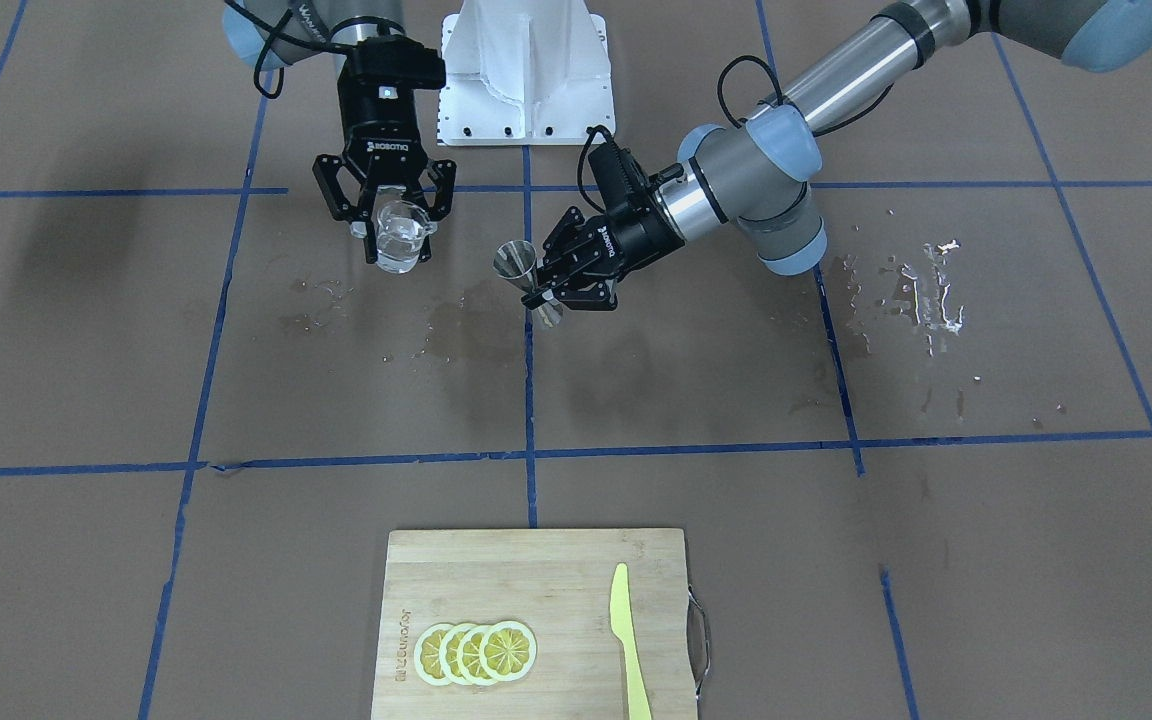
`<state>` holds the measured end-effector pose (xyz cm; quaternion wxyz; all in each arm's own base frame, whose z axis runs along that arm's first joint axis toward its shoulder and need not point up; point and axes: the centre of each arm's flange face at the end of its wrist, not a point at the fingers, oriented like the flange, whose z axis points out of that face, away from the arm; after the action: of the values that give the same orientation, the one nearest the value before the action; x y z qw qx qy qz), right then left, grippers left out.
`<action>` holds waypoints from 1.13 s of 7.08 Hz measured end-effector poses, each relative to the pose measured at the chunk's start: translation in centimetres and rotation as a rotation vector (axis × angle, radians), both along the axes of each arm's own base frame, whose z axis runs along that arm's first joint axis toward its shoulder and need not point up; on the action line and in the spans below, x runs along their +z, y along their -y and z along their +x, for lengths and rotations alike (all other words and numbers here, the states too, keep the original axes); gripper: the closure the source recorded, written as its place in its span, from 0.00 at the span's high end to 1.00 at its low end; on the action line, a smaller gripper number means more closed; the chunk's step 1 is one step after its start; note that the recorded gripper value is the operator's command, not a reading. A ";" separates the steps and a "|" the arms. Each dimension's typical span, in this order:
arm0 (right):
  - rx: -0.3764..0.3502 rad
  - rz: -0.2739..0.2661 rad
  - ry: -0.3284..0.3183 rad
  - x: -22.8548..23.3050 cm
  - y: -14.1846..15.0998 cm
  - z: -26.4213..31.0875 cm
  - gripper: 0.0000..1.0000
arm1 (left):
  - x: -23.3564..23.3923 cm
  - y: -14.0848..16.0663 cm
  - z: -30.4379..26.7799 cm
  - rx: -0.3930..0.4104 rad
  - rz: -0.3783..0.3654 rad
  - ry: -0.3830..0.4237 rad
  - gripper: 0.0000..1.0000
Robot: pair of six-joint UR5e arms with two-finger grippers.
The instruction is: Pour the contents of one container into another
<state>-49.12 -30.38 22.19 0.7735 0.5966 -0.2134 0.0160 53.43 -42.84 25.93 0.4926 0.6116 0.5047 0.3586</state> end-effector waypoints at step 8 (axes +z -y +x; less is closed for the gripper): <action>-0.041 0.019 -0.312 -4.0 0.2 -2.2 0.00 | -0.1 -0.1 0.0 0.001 0.002 -0.005 0.00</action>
<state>-51.31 -30.63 18.21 0.7917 0.5947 -0.1029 -0.0947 53.40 -42.73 25.86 0.4903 0.6128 0.5059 0.3579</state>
